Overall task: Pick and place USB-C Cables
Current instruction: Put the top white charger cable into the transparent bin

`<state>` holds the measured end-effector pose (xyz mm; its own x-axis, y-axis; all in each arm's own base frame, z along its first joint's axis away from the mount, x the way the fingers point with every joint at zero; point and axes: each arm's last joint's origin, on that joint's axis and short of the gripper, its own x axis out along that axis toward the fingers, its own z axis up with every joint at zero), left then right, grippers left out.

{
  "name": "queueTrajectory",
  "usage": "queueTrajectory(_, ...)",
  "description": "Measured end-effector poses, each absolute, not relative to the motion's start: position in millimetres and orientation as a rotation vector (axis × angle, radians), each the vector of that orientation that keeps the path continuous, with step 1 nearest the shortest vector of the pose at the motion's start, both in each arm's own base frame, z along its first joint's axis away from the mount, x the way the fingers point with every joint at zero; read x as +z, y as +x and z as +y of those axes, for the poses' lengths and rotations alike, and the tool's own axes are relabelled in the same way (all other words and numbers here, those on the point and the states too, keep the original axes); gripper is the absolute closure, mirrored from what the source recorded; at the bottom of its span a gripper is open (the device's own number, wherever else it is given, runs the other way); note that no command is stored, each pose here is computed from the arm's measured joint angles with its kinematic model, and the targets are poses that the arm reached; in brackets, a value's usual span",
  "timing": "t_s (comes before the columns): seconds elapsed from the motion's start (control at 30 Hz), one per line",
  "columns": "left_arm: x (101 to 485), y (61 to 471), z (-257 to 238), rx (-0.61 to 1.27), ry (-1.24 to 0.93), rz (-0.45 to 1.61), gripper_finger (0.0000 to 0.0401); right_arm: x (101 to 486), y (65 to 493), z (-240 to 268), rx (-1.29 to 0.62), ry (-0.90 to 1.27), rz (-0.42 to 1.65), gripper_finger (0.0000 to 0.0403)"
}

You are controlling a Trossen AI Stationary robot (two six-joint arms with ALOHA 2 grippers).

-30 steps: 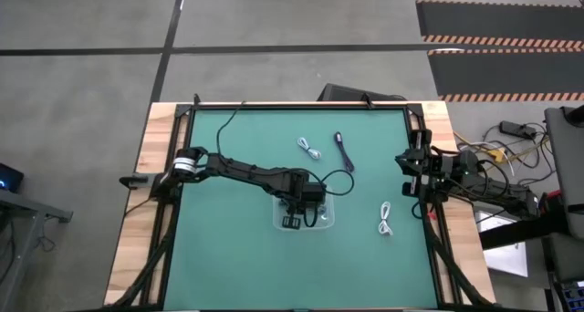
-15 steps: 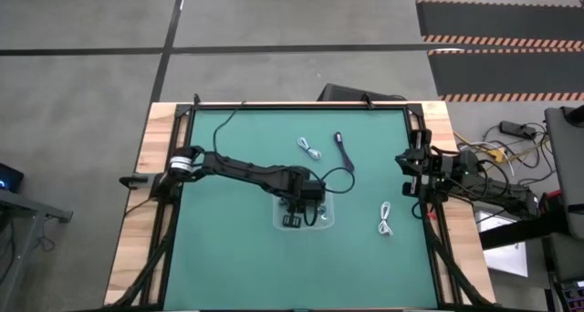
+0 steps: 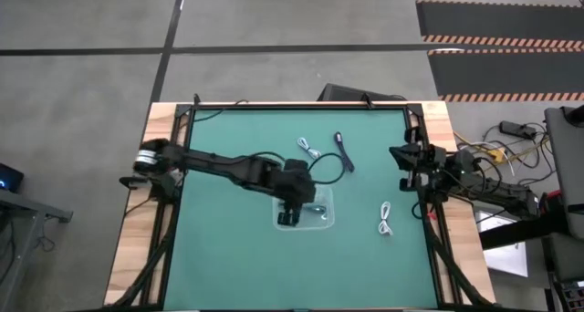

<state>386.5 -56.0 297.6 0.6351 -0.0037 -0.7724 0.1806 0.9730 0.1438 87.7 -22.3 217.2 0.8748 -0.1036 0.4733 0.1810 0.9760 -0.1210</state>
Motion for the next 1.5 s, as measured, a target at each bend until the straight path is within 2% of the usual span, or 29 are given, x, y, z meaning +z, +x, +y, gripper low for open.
queueTrajectory(0.33,310,331,-58,-0.056,0.264,0.548,0.0352,213,91,-24,-0.161,-0.031,-0.44,0.0394)
queueTrajectory(0.67,293,285,-45,0.101,0.331,0.346,0.0352,210,94,-28,-0.224,0.168,-0.43,0.0394)
queueTrajectory(1.0,272,244,-26,0.177,0.422,0.191,0.0352,214,110,-33,-0.231,0.181,-0.344,0.0394)
queueTrajectory(1.27,265,219,-15,0.227,0.414,0.109,0.0352,225,144,-44,-0.282,0.178,-0.173,0.0394)
queueTrajectory(1.5,280,204,-12,0.271,0.401,0.034,0.0352,233,172,-56,-0.393,0.199,0.028,0.0394)
